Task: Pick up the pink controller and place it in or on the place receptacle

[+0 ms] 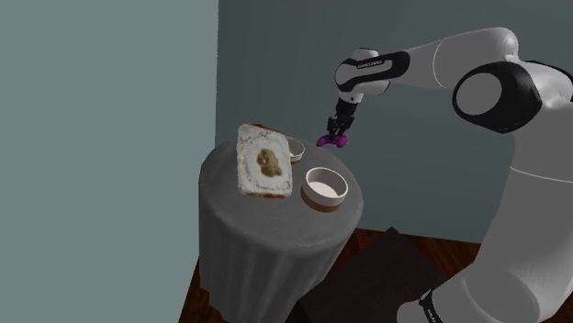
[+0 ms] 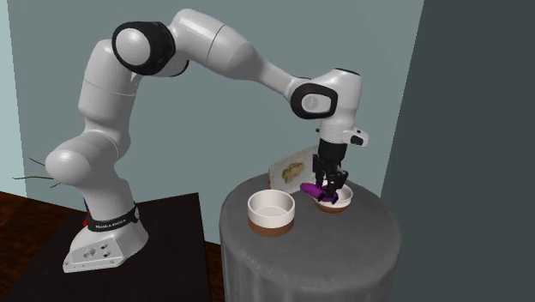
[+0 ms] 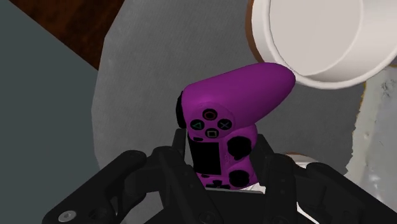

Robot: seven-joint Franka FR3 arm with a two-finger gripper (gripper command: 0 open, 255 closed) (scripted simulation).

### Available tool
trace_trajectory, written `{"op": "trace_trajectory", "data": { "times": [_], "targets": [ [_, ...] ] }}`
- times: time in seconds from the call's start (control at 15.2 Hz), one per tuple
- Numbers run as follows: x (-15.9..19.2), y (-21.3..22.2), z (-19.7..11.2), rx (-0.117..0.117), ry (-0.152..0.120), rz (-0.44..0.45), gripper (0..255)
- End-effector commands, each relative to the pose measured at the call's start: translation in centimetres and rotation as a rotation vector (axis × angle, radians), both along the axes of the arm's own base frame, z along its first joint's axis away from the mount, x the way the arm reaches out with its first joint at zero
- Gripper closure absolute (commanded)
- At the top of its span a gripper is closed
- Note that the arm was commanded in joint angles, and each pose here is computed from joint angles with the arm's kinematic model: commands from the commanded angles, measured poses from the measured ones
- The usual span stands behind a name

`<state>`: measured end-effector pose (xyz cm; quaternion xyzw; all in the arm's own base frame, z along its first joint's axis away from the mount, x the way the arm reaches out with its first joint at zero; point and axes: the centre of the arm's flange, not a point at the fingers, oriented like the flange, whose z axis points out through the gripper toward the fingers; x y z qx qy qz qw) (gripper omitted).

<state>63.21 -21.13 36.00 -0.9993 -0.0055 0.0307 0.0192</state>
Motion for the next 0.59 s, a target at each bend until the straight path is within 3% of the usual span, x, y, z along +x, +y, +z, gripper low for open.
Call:
{"op": "trace_trajectory", "data": {
  "times": [0.0,0.53],
  "targets": [
    [-0.9,0.8,0.3,0.000,0.000,0.000,255],
    [-8.7,7.9,1.0,0.000,0.000,0.000,255]
  ]
}}
